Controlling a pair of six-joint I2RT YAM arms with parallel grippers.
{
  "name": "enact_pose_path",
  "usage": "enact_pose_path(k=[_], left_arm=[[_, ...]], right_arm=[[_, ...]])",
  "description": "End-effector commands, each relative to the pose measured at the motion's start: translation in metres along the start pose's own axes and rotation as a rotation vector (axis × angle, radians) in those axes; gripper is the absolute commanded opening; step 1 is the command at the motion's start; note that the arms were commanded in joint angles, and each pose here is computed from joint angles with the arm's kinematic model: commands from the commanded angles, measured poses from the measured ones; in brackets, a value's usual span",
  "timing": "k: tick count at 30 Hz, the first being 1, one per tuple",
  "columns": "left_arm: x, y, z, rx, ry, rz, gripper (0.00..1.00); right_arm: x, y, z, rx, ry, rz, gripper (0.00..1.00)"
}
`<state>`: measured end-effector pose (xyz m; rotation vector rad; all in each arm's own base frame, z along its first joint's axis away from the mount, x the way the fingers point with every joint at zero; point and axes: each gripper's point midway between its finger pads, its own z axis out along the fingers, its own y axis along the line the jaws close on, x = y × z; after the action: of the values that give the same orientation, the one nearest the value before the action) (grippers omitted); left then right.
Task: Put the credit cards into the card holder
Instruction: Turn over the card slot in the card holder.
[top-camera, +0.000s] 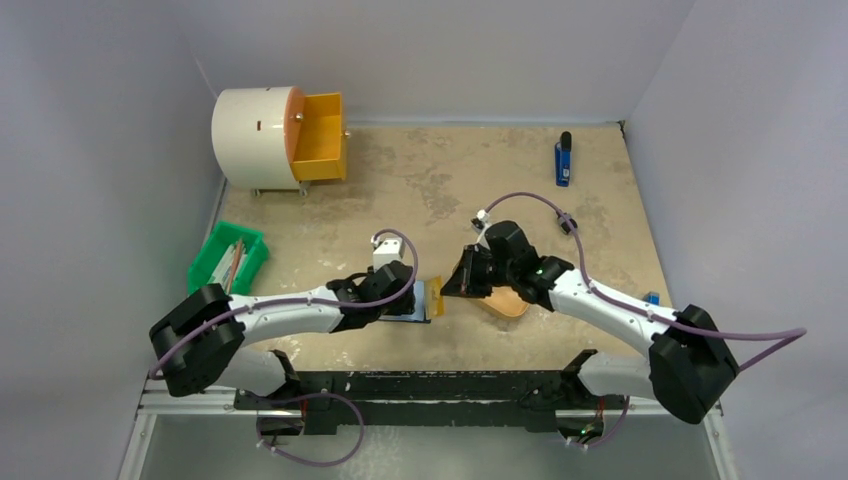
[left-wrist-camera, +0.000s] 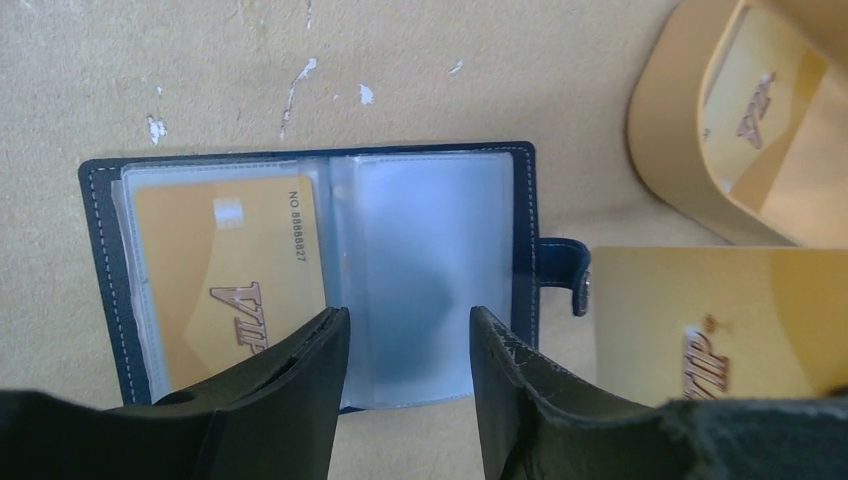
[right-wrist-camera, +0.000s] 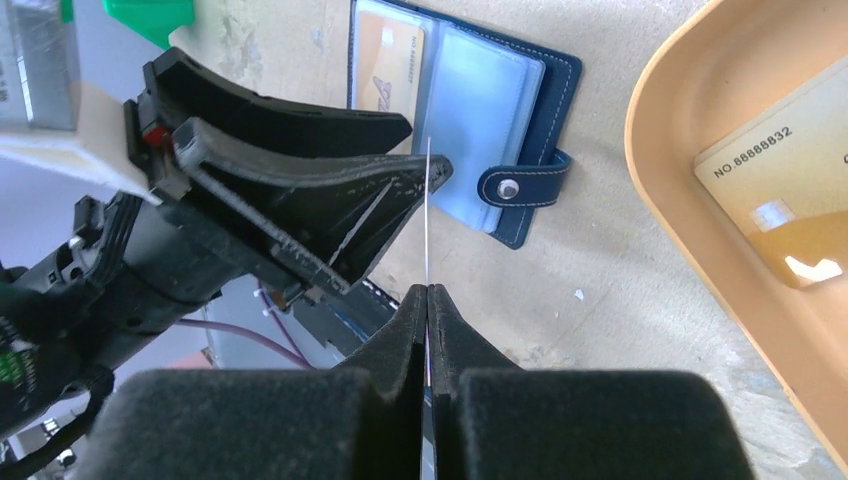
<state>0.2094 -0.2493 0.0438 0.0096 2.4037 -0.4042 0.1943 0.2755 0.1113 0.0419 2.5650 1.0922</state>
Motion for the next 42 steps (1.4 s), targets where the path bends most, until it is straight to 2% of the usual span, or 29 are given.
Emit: enact_pose_path(k=[1,12,19,25,37,42], left_arm=[[-0.017,-0.009,0.004,-0.001,-0.058,0.001,0.46],[0.0,-0.003,0.019,-0.032,-0.015,0.033,0.44],[0.003,0.012,0.022,-0.105,-0.017,0.04,0.14],[0.003,0.022,0.021,-0.147,-0.031,0.029,0.0],[0.0,0.025,0.018,-0.154,-0.045,0.014,0.0],[0.001,0.023,0.018,-0.151,-0.045,0.005,0.0]], right_arm=[[0.002,-0.003,-0.007,0.008,-0.016,0.001,0.0],[0.002,-0.005,-0.009,0.01,-0.023,0.001,0.0],[0.003,-0.004,-0.005,0.005,-0.011,-0.013,0.0],[0.003,-0.008,0.0,0.011,-0.007,-0.015,0.0],[0.008,-0.01,0.022,0.013,0.068,0.027,0.0],[0.005,0.003,0.029,-0.049,0.079,0.022,0.0]])
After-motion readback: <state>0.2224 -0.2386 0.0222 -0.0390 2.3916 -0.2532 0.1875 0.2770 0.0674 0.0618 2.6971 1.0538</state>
